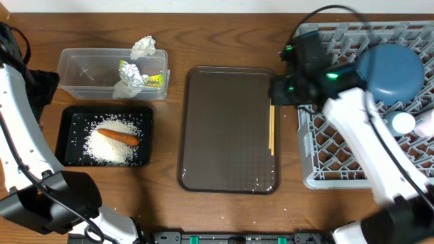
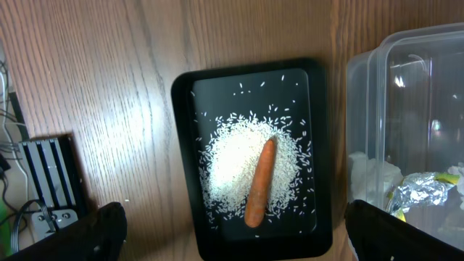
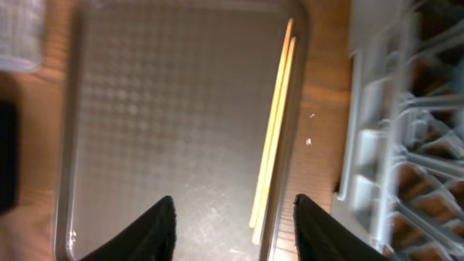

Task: Sort waste into correct bins and load items into the dishwasher rack
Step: 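Move the right gripper back over the chopsticks on the tray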

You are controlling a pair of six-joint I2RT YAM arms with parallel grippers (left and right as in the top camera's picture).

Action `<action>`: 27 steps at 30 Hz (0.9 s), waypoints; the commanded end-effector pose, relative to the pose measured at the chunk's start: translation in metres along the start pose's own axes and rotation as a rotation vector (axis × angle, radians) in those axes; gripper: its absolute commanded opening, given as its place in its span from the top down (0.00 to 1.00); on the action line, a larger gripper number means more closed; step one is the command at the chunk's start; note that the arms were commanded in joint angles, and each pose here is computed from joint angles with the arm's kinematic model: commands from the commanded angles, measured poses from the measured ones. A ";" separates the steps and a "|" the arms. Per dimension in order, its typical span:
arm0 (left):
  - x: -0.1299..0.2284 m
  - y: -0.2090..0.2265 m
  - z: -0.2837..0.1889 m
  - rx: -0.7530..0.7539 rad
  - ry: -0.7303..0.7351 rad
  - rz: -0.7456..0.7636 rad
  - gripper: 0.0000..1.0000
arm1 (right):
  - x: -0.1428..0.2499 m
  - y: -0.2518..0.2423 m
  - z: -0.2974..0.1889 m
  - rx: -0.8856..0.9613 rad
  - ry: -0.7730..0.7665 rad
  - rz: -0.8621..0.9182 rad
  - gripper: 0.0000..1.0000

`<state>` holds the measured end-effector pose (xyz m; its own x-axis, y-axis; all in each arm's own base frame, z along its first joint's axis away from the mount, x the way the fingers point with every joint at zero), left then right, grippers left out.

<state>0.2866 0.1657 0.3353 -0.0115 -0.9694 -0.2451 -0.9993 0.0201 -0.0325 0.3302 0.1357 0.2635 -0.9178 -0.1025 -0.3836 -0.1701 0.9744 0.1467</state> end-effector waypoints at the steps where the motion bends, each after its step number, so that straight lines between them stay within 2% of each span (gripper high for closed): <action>1: -0.002 0.002 -0.002 -0.008 -0.019 -0.009 0.02 | 0.002 0.005 0.041 0.058 0.075 0.032 0.60; 6: -0.002 0.002 -0.002 -0.008 -0.019 -0.009 0.02 | 0.008 0.013 0.088 0.078 0.164 0.054 0.62; 15: -0.002 0.002 -0.002 -0.009 -0.019 -0.009 0.02 | 0.021 0.012 0.145 0.137 0.267 0.089 0.56; 19: -0.002 0.002 -0.002 -0.008 -0.019 -0.009 0.02 | 0.023 0.006 0.150 0.222 0.260 0.120 0.54; 27: -0.002 0.002 -0.002 -0.008 -0.019 -0.009 0.02 | 0.025 0.002 0.153 0.265 0.242 0.134 0.45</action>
<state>0.2866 0.1657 0.3353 -0.0115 -0.9694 -0.2451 -0.9993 0.0201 -0.0325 0.3635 0.1670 0.1206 -0.9913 -0.0090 -0.1311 -0.0058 0.9997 -0.0248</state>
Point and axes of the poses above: each gripper's point midway between its finger pads, its own z axis out along the fingers, its own y axis along the line the jaws close on, x = y × z, the point moved 10 cm from there along -z, back along the fingers, and after that the axes turned 6 degrees about -z, right-handed, at the moved point
